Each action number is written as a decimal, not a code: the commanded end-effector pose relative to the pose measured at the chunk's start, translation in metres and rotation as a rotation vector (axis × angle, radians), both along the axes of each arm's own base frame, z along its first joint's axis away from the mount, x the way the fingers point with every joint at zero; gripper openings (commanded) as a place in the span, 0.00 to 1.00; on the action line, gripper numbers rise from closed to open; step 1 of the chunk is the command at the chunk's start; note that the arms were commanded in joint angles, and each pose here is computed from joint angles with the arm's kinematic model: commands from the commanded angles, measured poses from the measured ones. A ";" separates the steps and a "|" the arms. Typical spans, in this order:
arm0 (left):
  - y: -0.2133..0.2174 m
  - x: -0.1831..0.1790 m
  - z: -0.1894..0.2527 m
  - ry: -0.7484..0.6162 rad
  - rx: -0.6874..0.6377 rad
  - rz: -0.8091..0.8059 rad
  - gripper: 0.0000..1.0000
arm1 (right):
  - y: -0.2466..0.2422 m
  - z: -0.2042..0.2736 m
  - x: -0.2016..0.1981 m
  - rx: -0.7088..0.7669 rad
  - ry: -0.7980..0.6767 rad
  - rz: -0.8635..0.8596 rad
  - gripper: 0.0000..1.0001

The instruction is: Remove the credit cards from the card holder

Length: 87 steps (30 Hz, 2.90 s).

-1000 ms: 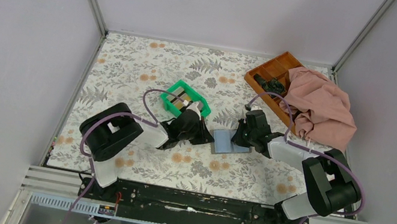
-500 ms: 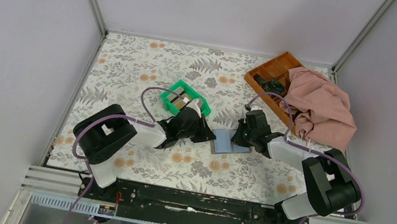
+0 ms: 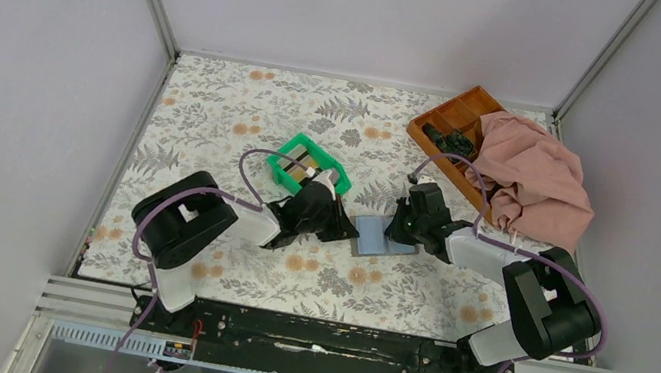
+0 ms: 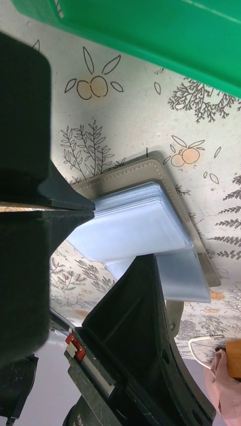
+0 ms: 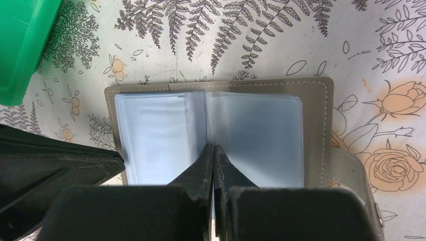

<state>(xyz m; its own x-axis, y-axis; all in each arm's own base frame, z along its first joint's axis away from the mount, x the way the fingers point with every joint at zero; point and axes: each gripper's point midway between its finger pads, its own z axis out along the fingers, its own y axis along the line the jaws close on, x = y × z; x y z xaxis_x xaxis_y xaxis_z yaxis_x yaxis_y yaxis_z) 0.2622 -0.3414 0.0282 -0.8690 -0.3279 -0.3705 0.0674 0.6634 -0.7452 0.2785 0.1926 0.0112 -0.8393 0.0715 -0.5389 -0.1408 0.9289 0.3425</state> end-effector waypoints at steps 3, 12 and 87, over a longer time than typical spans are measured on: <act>-0.018 0.008 0.024 -0.050 -0.080 -0.020 0.00 | -0.006 -0.026 -0.026 -0.038 0.108 0.024 0.00; -0.019 0.008 0.019 -0.037 -0.081 -0.020 0.00 | -0.005 -0.027 -0.026 -0.036 0.109 0.026 0.00; -0.071 0.029 0.052 -0.055 -0.317 -0.046 0.00 | 0.001 -0.032 -0.065 0.038 0.176 0.075 0.00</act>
